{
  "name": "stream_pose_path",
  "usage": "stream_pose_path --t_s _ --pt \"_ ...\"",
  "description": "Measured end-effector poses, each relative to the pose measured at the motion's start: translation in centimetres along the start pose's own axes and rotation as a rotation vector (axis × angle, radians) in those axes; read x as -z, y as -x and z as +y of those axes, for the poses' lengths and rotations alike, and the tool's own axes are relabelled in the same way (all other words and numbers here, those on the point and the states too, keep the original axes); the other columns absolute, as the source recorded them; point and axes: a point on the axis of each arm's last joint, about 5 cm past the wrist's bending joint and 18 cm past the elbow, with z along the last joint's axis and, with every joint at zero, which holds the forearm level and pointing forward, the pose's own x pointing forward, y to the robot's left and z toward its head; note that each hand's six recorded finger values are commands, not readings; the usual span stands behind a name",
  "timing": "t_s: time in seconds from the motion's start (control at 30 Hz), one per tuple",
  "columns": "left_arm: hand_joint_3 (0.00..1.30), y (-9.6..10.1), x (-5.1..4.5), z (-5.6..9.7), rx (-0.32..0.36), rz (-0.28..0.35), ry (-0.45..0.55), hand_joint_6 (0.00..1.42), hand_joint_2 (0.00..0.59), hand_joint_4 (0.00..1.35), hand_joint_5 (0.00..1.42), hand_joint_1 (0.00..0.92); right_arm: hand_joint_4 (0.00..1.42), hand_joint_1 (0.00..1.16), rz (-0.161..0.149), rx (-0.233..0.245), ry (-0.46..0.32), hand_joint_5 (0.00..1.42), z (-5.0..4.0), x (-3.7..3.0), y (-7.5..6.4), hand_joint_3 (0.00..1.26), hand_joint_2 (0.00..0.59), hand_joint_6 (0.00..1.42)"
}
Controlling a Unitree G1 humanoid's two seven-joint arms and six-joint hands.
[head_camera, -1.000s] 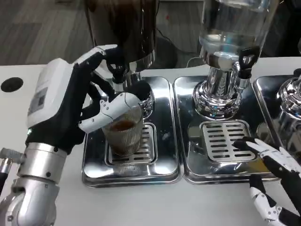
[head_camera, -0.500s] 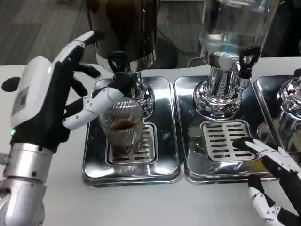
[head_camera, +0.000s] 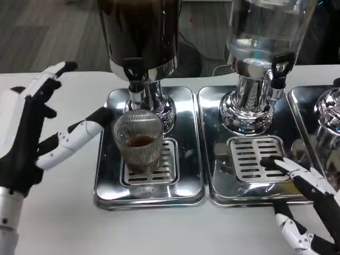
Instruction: Grasp the cup under the faucet to collect the drink, then remove the cup.
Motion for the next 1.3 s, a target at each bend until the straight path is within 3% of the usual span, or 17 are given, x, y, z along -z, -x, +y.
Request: stream_pose_path --t_s 0.13,0.27,0.5,0.6,0.73,1.07,1.2,1.3 --pt "0.22 1.2 0.81 0.1 0.046 0.045 -0.025 0.55 0.028 0.14 0.22 0.0 0.18 0.6 0.034 -0.013 -0.083 0.2 -0.48 0.24 -0.6 0.24 0.239 0.12" --pt "0.22 2.7 1.29 -0.1 0.091 0.058 -0.032 0.53 0.028 0.14 0.22 0.0 0.15 0.64 0.033 -0.022 -0.12 0.18 -1.51 0.46 -1.8 0.2 0.17 0.12" --pt "0.22 5.0 1.56 -0.8 0.165 0.071 -0.024 0.53 0.028 0.14 0.22 0.0 0.15 0.71 0.028 -0.086 -0.112 0.15 -2.77 0.56 -3.8 0.15 0.121 0.1" --pt "0.22 6.4 1.56 -1.4 0.201 0.087 -0.004 0.52 0.032 0.14 0.22 0.0 0.06 0.72 0.032 -0.1 -0.114 0.06 -2.93 0.48 -4.6 0.06 0.117 0.03" --pt "0.23 7.5 1.45 -1.9 0.221 0.091 0.014 0.51 0.037 0.14 0.22 0.0 0.03 0.71 0.035 -0.111 -0.12 0.04 -2.82 0.19 -5.2 0.04 0.108 0.01" --pt "0.23 9.8 1.34 -2.5 0.256 0.117 0.013 0.51 0.044 0.15 0.22 0.0 0.08 0.7 -0.003 -0.162 -0.145 0.09 -1.38 -1.15 -6.2 0.1 0.123 0.06" --pt "0.23 10.5 1.58 -2.3 0.255 0.14 -0.034 0.51 0.048 0.15 0.22 0.0 0.1 0.7 -0.01 -0.201 -0.162 0.11 -0.73 -1.53 -7.0 0.11 0.123 0.08" --pt "0.22 10.9 1.86 -2.1 0.255 0.152 -0.083 0.51 0.049 0.14 0.22 0.0 0.1 0.7 -0.032 -0.211 -0.171 0.11 -0.45 -1.93 -7.8 0.12 0.123 0.08"
